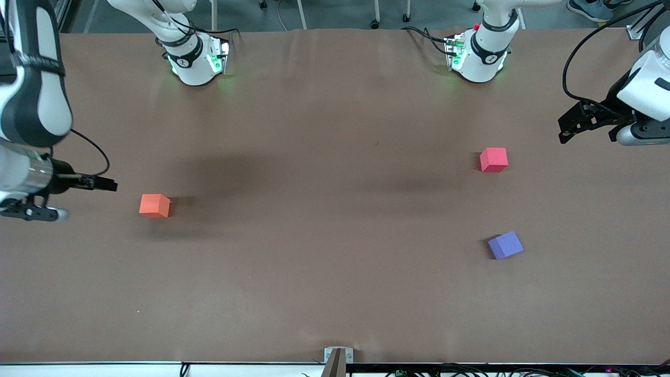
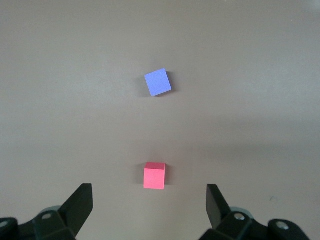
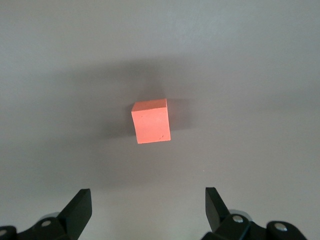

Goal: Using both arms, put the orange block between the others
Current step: 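Reach the right gripper to the orange cube and grasp it, then lift the orange cube and carry it toward the table middle, then lower the orange cube onto the table and open the right gripper, then withdraw the right gripper while the left gripper reaches the orange cube, then grasp the orange cube with the left gripper and lift it, then carry the orange cube toward the gap between pink and purple cubes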

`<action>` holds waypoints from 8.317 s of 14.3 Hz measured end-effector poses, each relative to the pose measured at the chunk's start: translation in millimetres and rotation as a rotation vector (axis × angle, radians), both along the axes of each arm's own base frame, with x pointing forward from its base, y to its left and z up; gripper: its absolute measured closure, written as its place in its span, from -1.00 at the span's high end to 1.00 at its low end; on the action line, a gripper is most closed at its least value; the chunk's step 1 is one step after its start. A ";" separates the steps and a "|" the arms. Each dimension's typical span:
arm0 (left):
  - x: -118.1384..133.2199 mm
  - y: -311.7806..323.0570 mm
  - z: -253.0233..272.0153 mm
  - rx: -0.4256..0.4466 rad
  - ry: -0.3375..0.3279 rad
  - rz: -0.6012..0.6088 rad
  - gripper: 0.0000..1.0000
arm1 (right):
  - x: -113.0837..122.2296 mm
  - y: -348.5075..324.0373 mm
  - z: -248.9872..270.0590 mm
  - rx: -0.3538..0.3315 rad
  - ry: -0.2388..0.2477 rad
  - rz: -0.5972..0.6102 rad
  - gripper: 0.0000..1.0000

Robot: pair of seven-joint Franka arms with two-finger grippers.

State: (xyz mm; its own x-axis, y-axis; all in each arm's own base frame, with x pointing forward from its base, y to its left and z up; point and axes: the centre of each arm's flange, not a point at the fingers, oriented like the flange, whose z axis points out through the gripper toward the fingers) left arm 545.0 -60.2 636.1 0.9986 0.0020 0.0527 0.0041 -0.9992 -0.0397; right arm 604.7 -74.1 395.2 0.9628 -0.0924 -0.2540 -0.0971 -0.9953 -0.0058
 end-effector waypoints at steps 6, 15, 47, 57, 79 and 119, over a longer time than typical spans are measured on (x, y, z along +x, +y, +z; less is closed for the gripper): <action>0.1 0.4 0.0 0.000 0.000 0.001 1.00 | 13.0 -1.3 -98.2 0.003 0.081 0.018 1.00; 0.1 0.4 -0.1 0.000 0.000 0.001 1.00 | 9.1 1.1 -178.9 0.009 0.169 0.028 1.00; 0.3 2.7 -0.8 0.000 0.002 0.005 1.00 | 2.1 470.7 -139.8 0.208 -0.141 1.353 0.14; 0.1 0.3 -0.9 0.000 0.002 0.001 1.00 | -47.2 562.8 -174.0 0.130 -0.131 1.579 0.43; 47.6 -296.6 -169.0 -0.173 0.045 0.256 1.00 | 116.4 116.1 27.3 0.088 -0.214 0.641 1.00; 81.9 -328.1 -280.5 0.004 -0.112 0.322 0.20 | -26.5 5.4 236.3 -0.018 -0.336 -0.085 1.00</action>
State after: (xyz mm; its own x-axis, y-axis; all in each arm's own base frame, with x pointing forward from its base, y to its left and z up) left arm 626.9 -388.3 355.6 0.9346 0.3163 0.1627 0.3243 -0.9456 -0.0247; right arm 578.2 -68.7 631.6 0.9809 -0.1778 0.0785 -0.1756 -0.9839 -0.0341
